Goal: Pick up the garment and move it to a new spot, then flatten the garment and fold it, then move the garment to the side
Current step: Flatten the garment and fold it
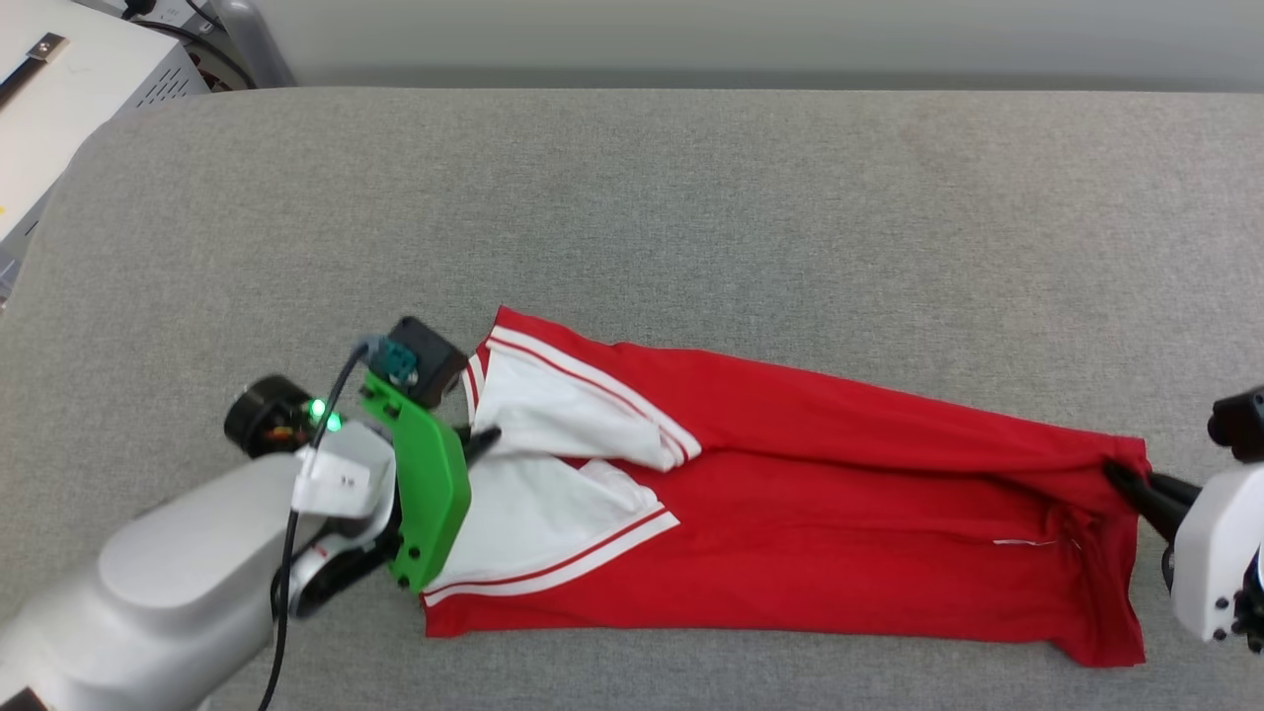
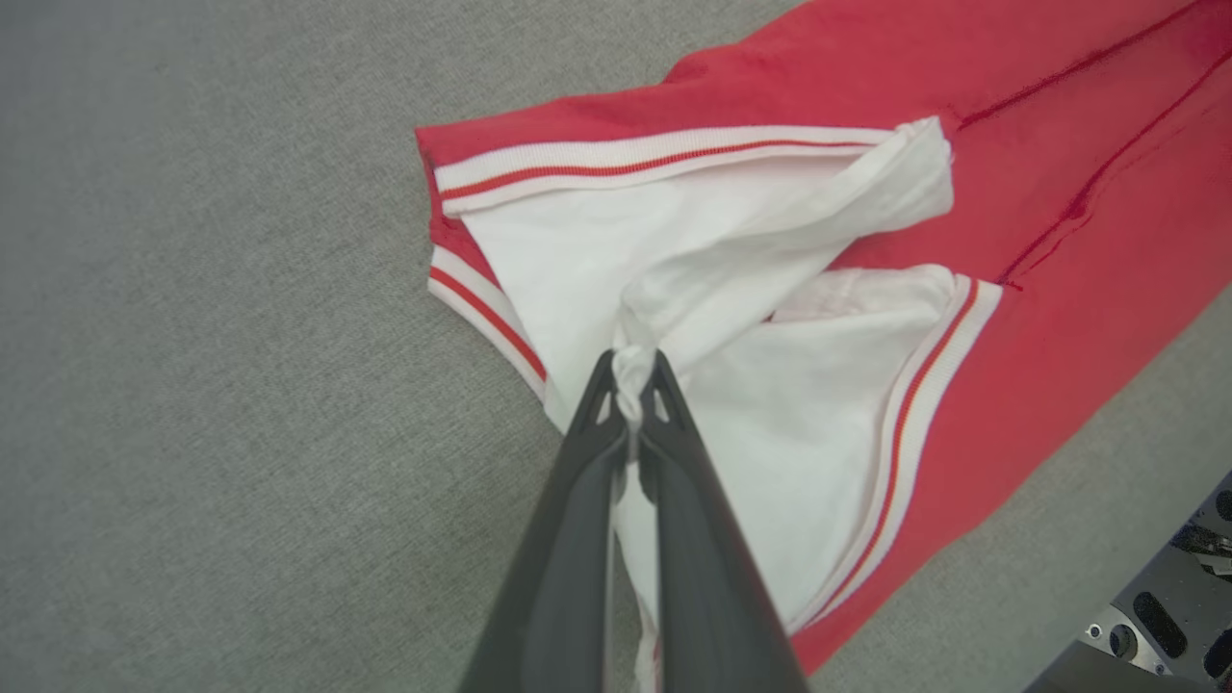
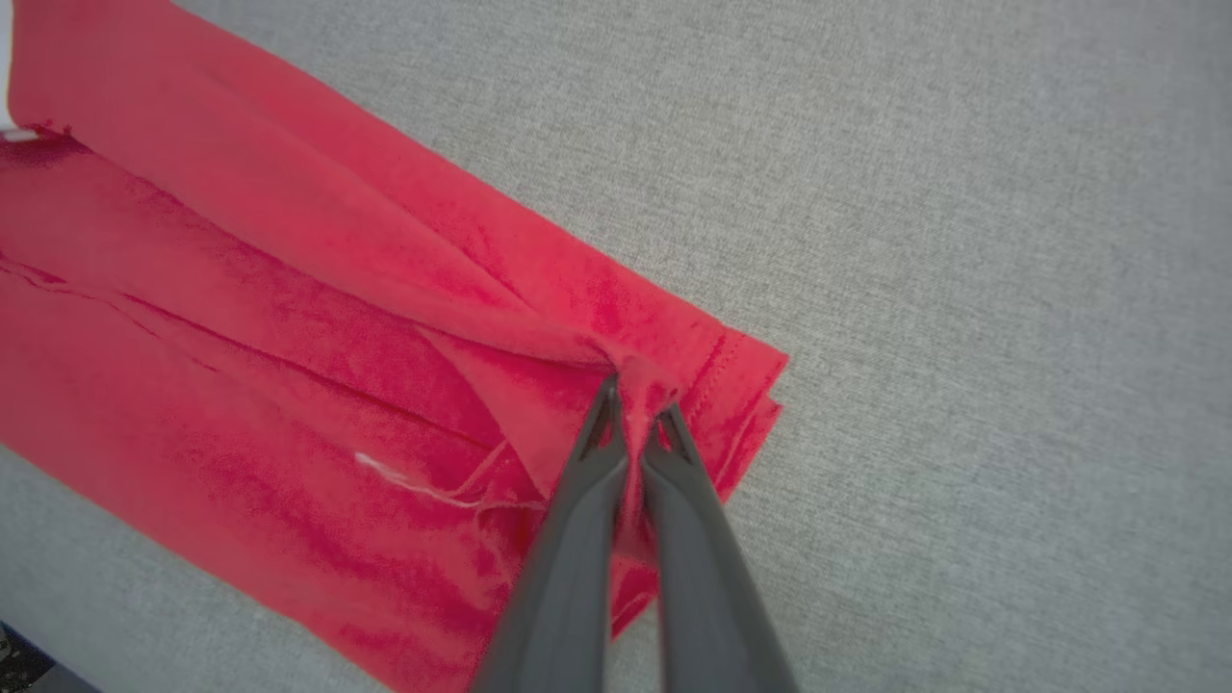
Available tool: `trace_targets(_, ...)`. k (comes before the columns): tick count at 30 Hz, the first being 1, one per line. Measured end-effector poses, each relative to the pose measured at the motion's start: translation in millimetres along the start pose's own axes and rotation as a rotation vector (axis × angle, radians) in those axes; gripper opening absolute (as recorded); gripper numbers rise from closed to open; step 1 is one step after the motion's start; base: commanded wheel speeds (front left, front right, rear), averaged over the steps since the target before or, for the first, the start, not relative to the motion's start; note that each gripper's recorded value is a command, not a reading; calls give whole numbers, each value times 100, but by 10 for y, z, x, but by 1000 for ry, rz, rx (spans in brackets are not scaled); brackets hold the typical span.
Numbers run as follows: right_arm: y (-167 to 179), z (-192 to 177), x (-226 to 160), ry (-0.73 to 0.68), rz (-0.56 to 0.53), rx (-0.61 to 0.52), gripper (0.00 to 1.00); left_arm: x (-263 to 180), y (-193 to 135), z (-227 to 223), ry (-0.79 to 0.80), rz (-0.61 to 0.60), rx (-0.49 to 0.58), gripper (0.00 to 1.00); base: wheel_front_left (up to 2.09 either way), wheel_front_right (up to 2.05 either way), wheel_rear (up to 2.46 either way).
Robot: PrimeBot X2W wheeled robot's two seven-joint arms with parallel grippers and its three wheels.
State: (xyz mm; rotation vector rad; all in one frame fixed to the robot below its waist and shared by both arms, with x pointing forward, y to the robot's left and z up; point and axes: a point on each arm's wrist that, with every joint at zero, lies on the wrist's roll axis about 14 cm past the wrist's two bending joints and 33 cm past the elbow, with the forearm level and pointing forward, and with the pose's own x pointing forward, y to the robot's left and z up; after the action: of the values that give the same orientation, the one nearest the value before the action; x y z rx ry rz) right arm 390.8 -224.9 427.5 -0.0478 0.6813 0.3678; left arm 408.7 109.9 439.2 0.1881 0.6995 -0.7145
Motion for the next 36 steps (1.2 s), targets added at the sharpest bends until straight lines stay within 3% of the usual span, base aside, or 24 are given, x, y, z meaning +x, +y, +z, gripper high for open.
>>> trace_targets(17,221,-645,-7,139,27,131,0,23,-193,-720,97,-8,-171,0,0,0,0)
trace_targets(18,216,-645,-7,138,23,133,4,31,-183,-714,86,1,-173,19,0,0,0)
trace_targets(19,215,-638,-8,134,22,137,82,35,-173,-696,71,9,-175,94,0,0,0)
trace_targets(20,213,-617,-13,125,19,141,100,36,-153,-657,44,24,-175,100,0,0,0)
trace_targets(29,174,-47,-253,-58,39,196,100,-189,142,-136,-265,229,-112,100,0,0,0)
trace_targets(36,-137,284,-472,-141,-5,277,100,-427,366,121,-444,398,-79,100,0,0,0)
